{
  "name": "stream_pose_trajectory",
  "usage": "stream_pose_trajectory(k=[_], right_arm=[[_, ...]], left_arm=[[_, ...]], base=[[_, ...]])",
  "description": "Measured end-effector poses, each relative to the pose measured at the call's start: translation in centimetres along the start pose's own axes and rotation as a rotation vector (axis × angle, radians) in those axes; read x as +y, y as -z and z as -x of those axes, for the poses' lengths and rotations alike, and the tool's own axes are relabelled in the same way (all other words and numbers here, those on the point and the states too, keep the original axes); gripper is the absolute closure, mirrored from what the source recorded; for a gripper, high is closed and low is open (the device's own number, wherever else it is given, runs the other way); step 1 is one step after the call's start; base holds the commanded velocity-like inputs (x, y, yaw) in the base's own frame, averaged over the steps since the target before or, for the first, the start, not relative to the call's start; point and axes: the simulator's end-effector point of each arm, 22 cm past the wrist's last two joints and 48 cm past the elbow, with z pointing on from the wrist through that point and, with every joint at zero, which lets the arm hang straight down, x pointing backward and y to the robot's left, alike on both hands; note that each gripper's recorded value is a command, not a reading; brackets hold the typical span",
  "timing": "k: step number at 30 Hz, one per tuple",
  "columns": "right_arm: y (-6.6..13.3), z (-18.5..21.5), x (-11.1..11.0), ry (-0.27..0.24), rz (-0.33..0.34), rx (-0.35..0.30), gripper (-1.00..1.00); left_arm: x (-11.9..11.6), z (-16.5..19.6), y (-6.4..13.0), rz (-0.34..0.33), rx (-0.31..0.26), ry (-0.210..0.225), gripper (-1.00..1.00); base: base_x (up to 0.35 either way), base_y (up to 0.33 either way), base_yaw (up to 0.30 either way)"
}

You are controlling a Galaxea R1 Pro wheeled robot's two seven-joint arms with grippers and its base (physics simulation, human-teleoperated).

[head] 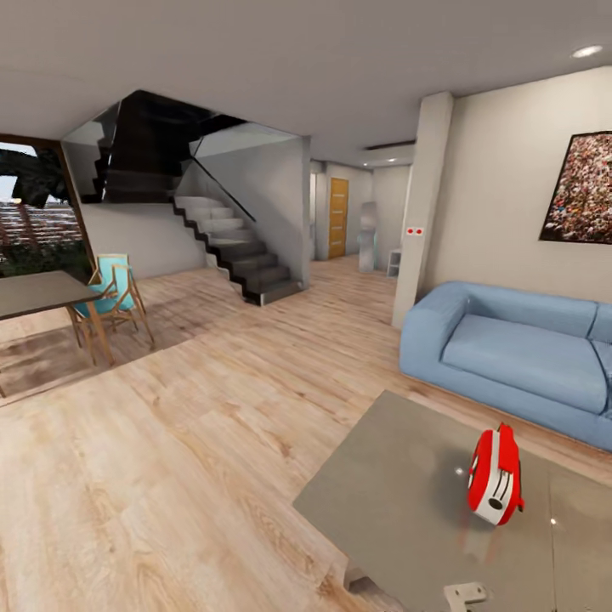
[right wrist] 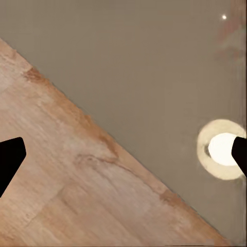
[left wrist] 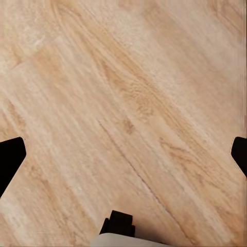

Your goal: Turn on the radio receiver that's on the table in the living room.

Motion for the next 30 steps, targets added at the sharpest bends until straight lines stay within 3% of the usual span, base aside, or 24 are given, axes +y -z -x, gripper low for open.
stream_pose_trajectory(k=[12,20,30], right_arm=[[0.0,0.5,-0.6,-0.021,-0.005,-0.048,-1.0],[0.1,0.4,1.3,-0.029,0.081,-0.048,-1.0],[0.2,1.2,1.6,-0.024,0.091,-0.064,-1.0]], left_arm=[[0.0,0.3,0.0,0.0,-0.01,0.005,-1.0],[-0.1,0.9,0.1,-0.002,-0.039,0.009,-1.0],[-0.1,1.0,0.1,-0.002,-0.044,0.01,-1.0]], base=[[0.006,0.0,-0.278],[0.0,0.0,-0.278],[0.0,0.0,-0.278]])
